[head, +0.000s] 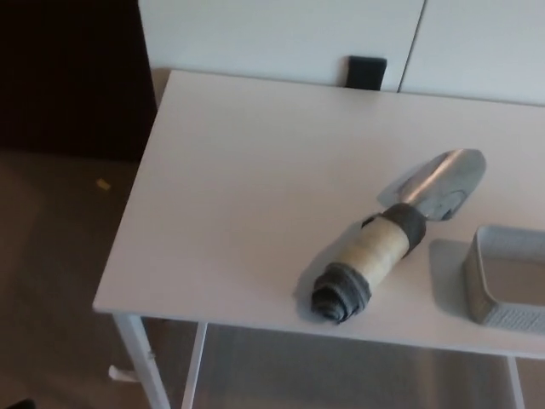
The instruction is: The robot walks towards a desk on which a shovel is kept on the left hand side and a container is kept on the right hand side. The robot picks up the shovel using its left hand and places it in the container.
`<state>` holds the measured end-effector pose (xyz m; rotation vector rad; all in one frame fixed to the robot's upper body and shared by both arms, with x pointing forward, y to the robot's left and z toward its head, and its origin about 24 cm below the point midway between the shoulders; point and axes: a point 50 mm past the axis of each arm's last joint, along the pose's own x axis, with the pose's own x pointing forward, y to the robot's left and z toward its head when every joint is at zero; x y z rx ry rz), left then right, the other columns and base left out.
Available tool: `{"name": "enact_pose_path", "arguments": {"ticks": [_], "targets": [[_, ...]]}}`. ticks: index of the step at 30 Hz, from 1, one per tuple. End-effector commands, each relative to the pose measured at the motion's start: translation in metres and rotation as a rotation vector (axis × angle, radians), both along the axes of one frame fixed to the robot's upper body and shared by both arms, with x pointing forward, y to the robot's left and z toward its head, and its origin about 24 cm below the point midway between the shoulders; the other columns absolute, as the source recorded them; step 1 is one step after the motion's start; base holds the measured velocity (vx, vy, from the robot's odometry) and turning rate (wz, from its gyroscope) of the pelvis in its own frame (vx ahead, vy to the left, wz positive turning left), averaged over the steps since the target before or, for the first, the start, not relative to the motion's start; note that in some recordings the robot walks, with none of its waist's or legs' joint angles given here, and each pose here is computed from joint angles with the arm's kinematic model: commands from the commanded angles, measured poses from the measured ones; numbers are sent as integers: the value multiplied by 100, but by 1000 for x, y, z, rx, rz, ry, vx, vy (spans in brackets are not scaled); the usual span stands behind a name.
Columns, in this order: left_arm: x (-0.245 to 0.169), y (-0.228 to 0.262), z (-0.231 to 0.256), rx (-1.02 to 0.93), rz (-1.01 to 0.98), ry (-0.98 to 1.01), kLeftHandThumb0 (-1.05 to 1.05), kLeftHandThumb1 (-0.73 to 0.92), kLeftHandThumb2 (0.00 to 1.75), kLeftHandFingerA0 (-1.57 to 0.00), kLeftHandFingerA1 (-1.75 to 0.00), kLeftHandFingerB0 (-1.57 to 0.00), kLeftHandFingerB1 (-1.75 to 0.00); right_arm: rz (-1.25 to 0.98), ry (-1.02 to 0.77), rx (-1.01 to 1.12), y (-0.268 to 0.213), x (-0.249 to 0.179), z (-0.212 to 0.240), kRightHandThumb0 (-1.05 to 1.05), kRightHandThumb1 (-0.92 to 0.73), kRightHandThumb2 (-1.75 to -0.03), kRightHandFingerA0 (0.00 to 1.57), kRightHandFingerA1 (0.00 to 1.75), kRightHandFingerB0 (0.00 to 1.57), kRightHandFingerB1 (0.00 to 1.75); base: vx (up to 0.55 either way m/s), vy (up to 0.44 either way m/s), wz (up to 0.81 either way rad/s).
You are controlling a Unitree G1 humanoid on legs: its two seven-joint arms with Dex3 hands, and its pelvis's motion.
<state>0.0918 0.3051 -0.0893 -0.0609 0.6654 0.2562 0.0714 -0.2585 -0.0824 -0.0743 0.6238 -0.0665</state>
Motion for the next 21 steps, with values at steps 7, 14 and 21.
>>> {"name": "enact_pose_path", "arguments": {"ticks": [7,14,21], "targets": [[1,0,4,11,-22,-31,-17,57,57,-53,-46,-43,-37,-1,-26,32,-4,5,4,-35,-47,-66,55,51,38,44,-133,-52,-1],[1,0,4,20,-16,-31,-23,51,62,-52,-49,-43,-42,12,-33,21,-3,7,5,-35,-47,-68,57,52,39,45,-162,-192,-8],[1,-1,4,23,-25,-35,-24,52,63,-50,-49,-42,-42,13,-26,21,-2,8,7,-37,-47,-68,58,52,38,45,-48,75,-6]]}}
